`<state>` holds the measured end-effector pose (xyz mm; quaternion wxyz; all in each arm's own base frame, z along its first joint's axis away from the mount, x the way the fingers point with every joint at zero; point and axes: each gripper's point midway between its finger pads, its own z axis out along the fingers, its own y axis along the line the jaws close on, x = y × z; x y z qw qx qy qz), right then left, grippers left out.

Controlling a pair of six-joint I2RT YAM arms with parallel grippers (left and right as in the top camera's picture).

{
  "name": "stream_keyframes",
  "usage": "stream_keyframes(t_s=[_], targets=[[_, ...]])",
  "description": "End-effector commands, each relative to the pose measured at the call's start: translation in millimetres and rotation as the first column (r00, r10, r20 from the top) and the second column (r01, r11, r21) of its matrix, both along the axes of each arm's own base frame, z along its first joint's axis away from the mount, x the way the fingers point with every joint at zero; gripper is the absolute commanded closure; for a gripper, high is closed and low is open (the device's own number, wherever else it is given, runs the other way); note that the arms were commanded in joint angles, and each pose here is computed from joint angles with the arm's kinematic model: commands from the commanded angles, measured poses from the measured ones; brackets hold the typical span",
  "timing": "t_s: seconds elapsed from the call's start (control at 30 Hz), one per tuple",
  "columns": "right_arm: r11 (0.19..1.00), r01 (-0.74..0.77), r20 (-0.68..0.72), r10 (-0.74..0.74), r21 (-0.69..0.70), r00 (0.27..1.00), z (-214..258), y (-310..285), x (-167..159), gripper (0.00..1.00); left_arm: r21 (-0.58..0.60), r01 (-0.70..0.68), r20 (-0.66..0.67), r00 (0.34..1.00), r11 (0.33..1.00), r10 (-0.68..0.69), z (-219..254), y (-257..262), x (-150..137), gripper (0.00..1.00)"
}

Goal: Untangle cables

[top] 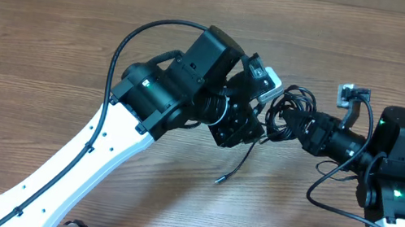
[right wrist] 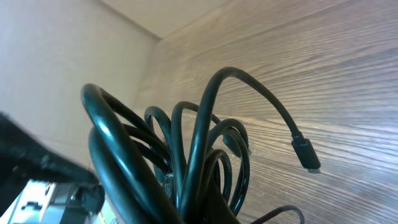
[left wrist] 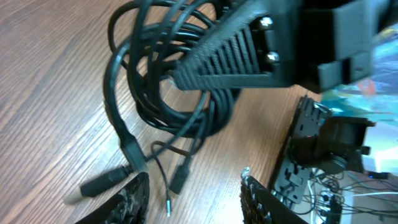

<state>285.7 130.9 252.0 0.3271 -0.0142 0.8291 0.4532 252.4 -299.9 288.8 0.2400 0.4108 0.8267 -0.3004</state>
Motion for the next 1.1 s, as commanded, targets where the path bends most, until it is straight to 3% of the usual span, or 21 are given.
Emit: stream_keyframes(t_s=[0.0, 0.17, 0.53, 0.83, 1.07], targets=[[0.990, -0.137, 0.099, 0.134, 0.030, 0.986, 16, 13, -13, 0.96, -0.001, -0.009, 0.064, 0.998, 1.000, 0.009, 13, 5, 4, 0.53], [0.962, -0.268, 0.193, 0.253, 0.059, 0.948, 31, 25, -27, 0.96, -0.002, -0.011, 0.063, 0.998, 1.000, 0.011, 13, 5, 4, 0.53], [0.914, -0.395, 0.269, 0.360, 0.088, 0.893, 44, 33, -45, 0.96, -0.077, 0.033, 0.059, 0.998, 0.996, -0.029, 24, -7, 0, 0.50], [0.885, -0.455, 0.308, 0.406, 0.103, 0.860, 51, 36, -54, 0.96, -0.072, 0.032, 0.056, 0.998, 0.997, -0.028, 23, -7, 0, 0.49], [0.868, -0.485, 0.334, 0.429, 0.104, 0.839, 55, 38, -59, 0.96, -0.003, -0.031, 0.082, 0.996, 1.000, 0.031, 14, 4, 10, 0.49]])
